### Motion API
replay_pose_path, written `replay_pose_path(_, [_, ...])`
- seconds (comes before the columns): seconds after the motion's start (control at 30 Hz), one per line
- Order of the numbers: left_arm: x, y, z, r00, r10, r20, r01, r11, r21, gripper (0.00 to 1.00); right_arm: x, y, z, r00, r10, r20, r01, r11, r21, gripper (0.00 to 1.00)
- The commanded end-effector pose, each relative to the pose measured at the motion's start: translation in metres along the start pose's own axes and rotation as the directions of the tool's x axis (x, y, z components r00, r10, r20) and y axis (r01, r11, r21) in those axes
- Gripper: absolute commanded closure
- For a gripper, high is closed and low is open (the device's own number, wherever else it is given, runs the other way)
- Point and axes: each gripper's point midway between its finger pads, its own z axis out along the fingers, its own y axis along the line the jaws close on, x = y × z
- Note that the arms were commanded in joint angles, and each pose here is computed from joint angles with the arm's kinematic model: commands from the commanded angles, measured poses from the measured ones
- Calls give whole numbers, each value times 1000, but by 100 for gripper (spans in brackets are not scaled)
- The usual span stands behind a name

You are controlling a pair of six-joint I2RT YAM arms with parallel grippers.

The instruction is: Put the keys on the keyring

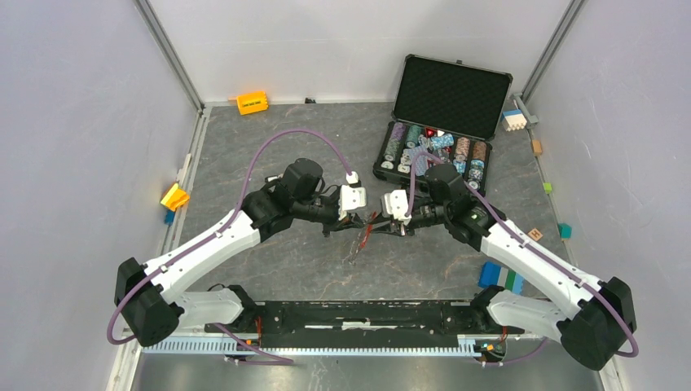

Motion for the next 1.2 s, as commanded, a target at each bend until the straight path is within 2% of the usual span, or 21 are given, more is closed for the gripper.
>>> replay_pose_path(0.0, [-18,2,-3,998,28,58,-26,999,-19,98,-7,0,2,999,-25,24,25,999,-22,72])
replay_pose_path(1.17, [-15,-3,7,995,37,94,-39,999,20,98,-3,-6,13,997,69,39,-68,997,-32,77])
